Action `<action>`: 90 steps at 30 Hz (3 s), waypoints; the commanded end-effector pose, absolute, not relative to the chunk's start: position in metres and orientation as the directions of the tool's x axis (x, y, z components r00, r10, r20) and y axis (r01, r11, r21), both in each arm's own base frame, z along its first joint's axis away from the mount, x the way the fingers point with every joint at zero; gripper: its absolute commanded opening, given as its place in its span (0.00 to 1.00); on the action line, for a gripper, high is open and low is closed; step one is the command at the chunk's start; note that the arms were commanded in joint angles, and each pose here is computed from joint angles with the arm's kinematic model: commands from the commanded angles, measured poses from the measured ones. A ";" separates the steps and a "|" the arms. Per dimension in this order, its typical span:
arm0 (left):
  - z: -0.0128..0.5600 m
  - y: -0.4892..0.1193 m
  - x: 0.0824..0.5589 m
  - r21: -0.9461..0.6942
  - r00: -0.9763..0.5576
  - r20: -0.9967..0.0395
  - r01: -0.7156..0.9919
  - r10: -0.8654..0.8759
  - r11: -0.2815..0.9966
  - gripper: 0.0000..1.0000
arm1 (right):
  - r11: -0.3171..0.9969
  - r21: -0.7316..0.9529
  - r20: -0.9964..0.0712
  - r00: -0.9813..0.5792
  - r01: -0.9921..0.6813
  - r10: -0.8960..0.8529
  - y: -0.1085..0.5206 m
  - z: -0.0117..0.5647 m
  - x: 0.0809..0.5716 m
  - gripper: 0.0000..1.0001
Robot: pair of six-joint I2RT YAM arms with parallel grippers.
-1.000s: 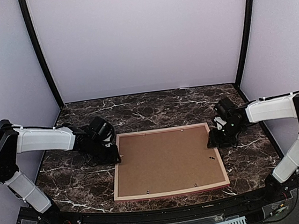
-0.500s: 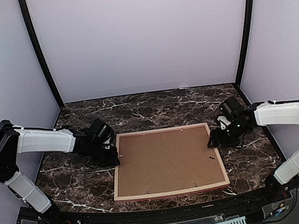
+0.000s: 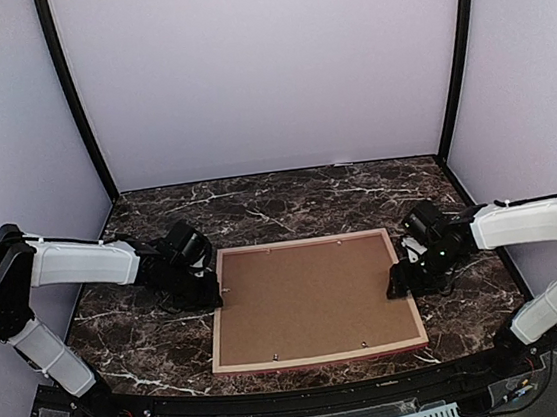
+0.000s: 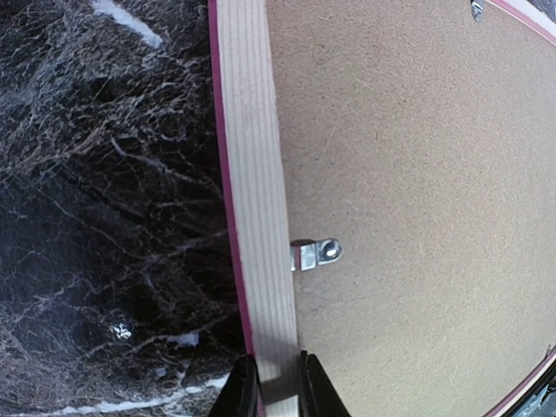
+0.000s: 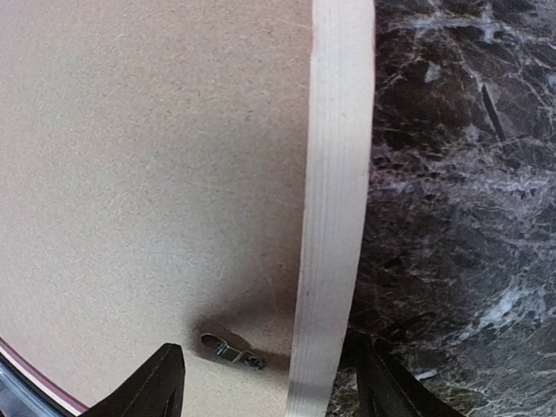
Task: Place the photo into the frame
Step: Press the fastener onto the backboard.
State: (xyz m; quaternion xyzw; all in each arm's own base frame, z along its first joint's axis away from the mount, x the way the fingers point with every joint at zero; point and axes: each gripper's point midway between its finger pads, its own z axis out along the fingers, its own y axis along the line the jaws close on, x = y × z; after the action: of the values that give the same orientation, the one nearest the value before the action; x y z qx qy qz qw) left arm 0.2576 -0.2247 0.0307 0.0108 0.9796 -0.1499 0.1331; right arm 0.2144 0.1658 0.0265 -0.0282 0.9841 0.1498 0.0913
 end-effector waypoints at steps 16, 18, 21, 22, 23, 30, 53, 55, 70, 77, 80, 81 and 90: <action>0.025 -0.221 0.250 -0.280 -0.968 -0.253 0.076 0.002 0.957 0.14 | 0.972 0.229 -0.220 -0.975 -0.049 0.003 0.164 0.023 0.232 0.48; 0.026 -0.221 0.250 -0.280 -0.967 -0.253 0.076 0.003 0.957 0.14 | 0.972 0.231 -0.221 -0.975 -0.044 0.008 0.165 0.023 0.234 0.46; 0.026 -0.220 0.250 -0.280 -0.967 -0.255 0.077 0.003 0.957 0.14 | 0.972 0.230 -0.217 -0.976 -0.041 0.011 0.165 0.022 0.234 0.42; 0.026 -0.220 0.249 -0.279 -0.967 -0.254 0.076 0.003 0.957 0.14 | 0.973 0.230 -0.216 -0.976 -0.039 0.012 0.165 0.022 0.234 0.41; 0.026 -0.220 0.249 -0.280 -0.967 -0.254 0.077 0.003 0.957 0.14 | 0.973 0.228 -0.215 -0.977 -0.038 0.012 0.165 0.022 0.234 0.40; 0.025 -0.220 0.248 -0.282 -0.967 -0.253 0.078 0.004 0.956 0.13 | 0.973 0.228 -0.215 -0.977 -0.033 0.017 0.163 0.022 0.234 0.32; 0.027 -0.221 0.249 -0.285 -0.967 -0.254 0.083 0.008 0.955 0.13 | 0.957 0.288 -0.182 -0.981 0.019 0.074 0.161 0.014 0.236 0.19; 0.027 -0.221 0.249 -0.285 -0.967 -0.255 0.084 0.009 0.955 0.13 | 0.952 0.305 -0.174 -0.981 0.028 0.085 0.161 0.012 0.237 0.23; 0.026 -0.221 0.247 -0.284 -0.967 -0.253 0.086 0.012 0.955 0.13 | 0.931 0.353 -0.118 -0.982 0.095 0.145 0.155 -0.009 0.232 0.18; 0.024 -0.219 0.246 -0.281 -0.968 -0.249 0.084 0.012 0.956 0.13 | 0.961 0.267 -0.090 -0.991 0.071 0.099 0.141 -0.021 0.222 0.17; 0.023 -0.219 0.246 -0.279 -0.969 -0.247 0.083 0.012 0.957 0.12 | 0.974 0.217 -0.083 -0.993 0.062 0.081 0.132 -0.023 0.218 0.15; 0.023 -0.219 0.246 -0.279 -0.969 -0.246 0.084 0.013 0.957 0.12 | 0.977 0.205 -0.082 -0.994 0.058 0.076 0.130 -0.022 0.218 0.13; 0.024 -0.220 0.247 -0.280 -0.969 -0.248 0.086 0.014 0.956 0.12 | 0.976 0.217 -0.091 -0.994 0.032 0.053 0.136 -0.013 0.224 0.10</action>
State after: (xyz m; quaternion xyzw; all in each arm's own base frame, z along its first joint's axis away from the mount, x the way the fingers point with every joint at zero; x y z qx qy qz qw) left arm 0.2629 -0.2153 0.0312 -0.0022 0.9792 -0.1353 0.1510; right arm 0.2549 0.1611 0.0215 0.0225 0.9770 0.1813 0.1097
